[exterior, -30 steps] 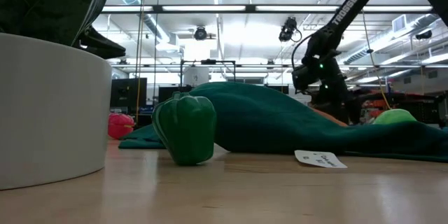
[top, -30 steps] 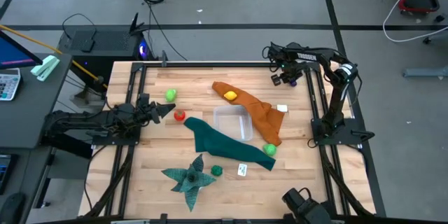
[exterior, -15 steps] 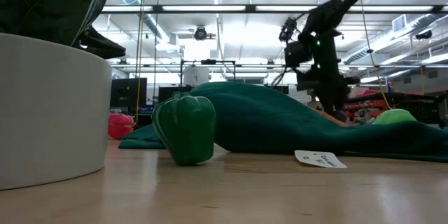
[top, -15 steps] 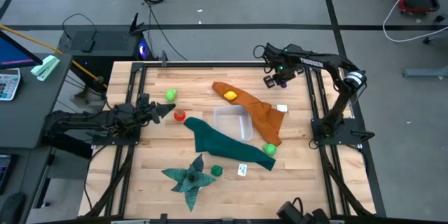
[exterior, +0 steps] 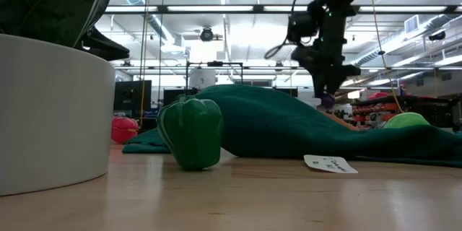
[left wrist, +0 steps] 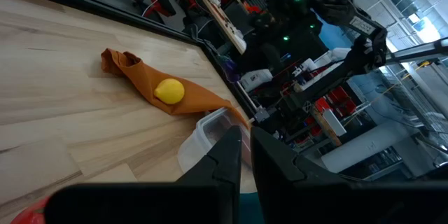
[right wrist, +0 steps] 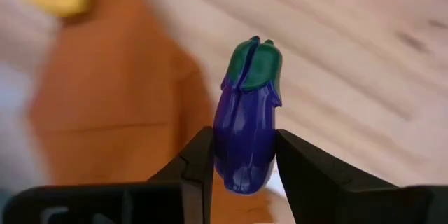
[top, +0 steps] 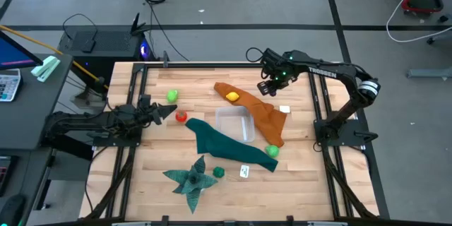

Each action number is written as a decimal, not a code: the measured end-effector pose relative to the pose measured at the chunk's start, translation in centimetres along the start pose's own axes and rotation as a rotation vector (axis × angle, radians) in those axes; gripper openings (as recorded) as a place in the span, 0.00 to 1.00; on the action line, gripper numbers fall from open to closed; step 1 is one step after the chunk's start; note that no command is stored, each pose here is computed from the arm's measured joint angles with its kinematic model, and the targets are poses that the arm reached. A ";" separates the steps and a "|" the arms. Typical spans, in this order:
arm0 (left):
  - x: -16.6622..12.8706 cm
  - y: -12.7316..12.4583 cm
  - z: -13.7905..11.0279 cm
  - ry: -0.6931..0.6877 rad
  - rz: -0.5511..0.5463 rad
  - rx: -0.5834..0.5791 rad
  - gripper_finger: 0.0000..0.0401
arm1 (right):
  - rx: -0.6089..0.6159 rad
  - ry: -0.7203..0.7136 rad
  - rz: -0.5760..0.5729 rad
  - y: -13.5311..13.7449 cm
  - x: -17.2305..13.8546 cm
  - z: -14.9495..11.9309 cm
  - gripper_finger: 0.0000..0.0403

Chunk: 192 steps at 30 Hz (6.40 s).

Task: Pick and placing Produce into tupperware
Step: Put the purple eggplant into the transparent bin, then put the green melon into the transparent bin

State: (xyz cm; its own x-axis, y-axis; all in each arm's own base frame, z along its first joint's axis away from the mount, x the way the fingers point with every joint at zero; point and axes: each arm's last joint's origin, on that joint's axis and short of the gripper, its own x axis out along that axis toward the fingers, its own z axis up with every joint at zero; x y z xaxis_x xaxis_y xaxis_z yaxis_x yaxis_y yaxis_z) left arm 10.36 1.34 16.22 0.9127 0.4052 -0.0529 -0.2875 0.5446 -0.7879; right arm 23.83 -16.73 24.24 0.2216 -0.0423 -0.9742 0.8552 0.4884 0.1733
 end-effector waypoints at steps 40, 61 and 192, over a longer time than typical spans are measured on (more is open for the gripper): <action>0.0 -0.1 -0.2 0.049 -0.038 -0.001 0.10 | -0.500 -0.027 0.531 17.1 -0.7 -5.5 0.25; 0.0 -0.1 -0.1 0.048 -0.041 0.001 0.11 | -1.003 0.107 0.013 19.2 3.7 -2.4 0.25; 13.1 -4.0 12.5 0.771 1.056 0.120 0.79 | -1.029 -0.111 0.097 15.3 -7.6 -5.7 0.62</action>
State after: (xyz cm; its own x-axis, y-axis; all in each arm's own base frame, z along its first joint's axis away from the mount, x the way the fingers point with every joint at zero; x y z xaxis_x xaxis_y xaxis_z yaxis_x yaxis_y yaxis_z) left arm 19.83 13.66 26.33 0.1520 0.1742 -0.9729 -0.9484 0.3030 -0.0939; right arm 32.59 -3.99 33.45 0.3543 -0.0175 -0.9350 0.0297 0.9995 -0.0075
